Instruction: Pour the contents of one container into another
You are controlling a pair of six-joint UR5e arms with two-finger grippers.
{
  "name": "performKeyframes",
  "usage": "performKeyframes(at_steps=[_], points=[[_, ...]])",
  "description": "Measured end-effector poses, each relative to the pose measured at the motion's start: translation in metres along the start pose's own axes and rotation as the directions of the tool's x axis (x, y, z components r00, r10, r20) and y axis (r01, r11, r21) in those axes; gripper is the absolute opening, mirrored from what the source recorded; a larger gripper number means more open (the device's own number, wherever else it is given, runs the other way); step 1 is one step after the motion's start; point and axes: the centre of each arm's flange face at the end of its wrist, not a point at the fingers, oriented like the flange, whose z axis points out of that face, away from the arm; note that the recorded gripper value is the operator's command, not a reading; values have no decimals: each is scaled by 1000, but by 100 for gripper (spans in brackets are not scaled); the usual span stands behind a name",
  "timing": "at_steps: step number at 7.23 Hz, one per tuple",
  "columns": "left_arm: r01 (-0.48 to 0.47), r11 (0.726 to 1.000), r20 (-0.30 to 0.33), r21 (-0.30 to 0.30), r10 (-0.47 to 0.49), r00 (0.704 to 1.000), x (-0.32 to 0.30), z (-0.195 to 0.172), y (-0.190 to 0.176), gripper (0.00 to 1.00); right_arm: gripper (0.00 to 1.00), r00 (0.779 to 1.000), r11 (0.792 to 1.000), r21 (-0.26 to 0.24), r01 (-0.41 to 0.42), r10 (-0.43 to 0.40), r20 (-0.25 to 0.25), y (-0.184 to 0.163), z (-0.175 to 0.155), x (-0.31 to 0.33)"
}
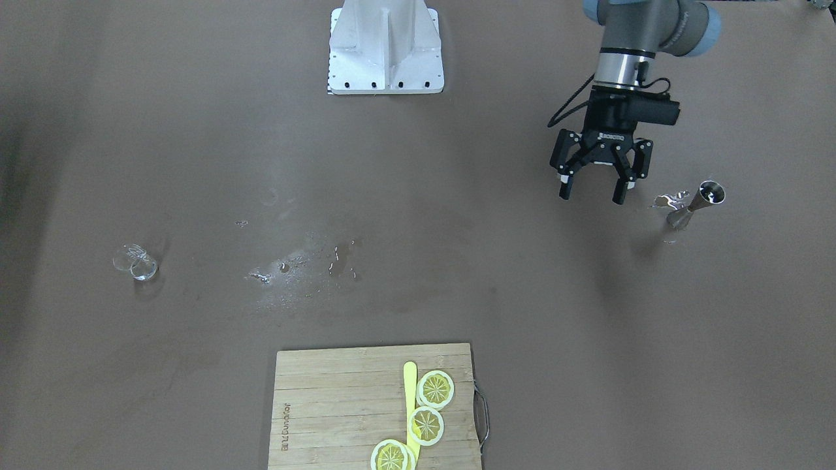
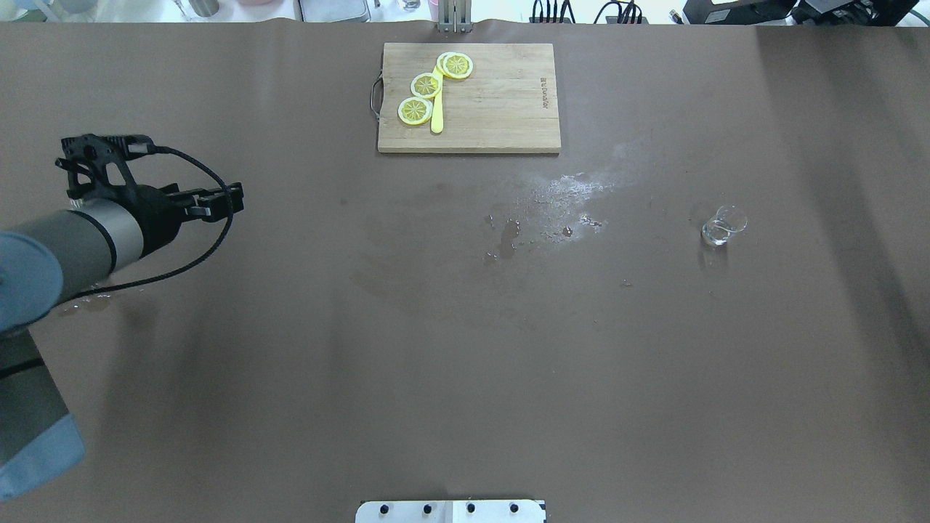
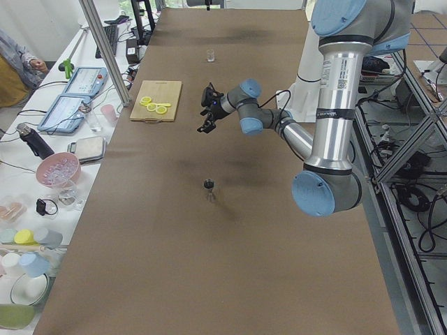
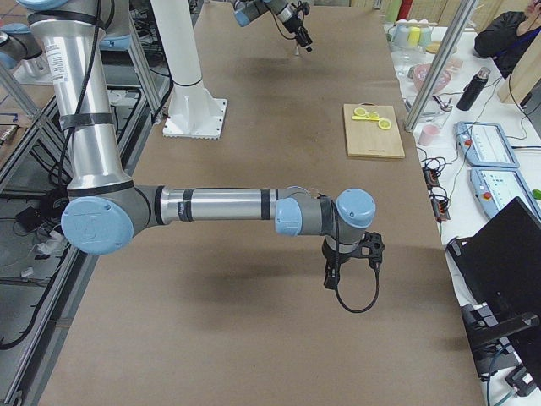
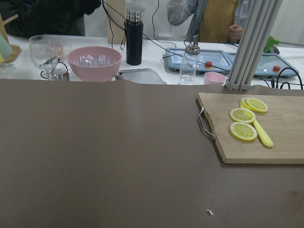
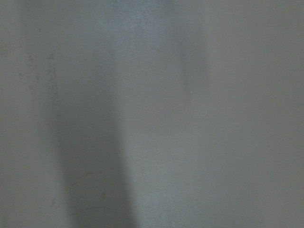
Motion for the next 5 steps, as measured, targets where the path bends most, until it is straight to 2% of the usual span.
performKeyframes(at_steps=[1,2,3,4,5], points=[[-65,992,31,-104,68,997,-43,6,-33,98,100,999,999,2,-47,47,9,2,-12,16],[-176,963,51,-205,190,980,-95,4,-67,98,100,994,994,-10,-105,105,19,8,-23,31],[-260,921,62,-290,289,955,-149,-2,-95,98,100,990,990,-21,-140,140,21,13,-31,38],[-285,889,64,-359,328,942,-205,-13,-118,98,100,989,989,-20,-148,149,23,17,-37,38],[-283,862,47,-421,333,942,-260,-29,-136,98,100,989,989,-12,-144,145,26,25,-44,34]])
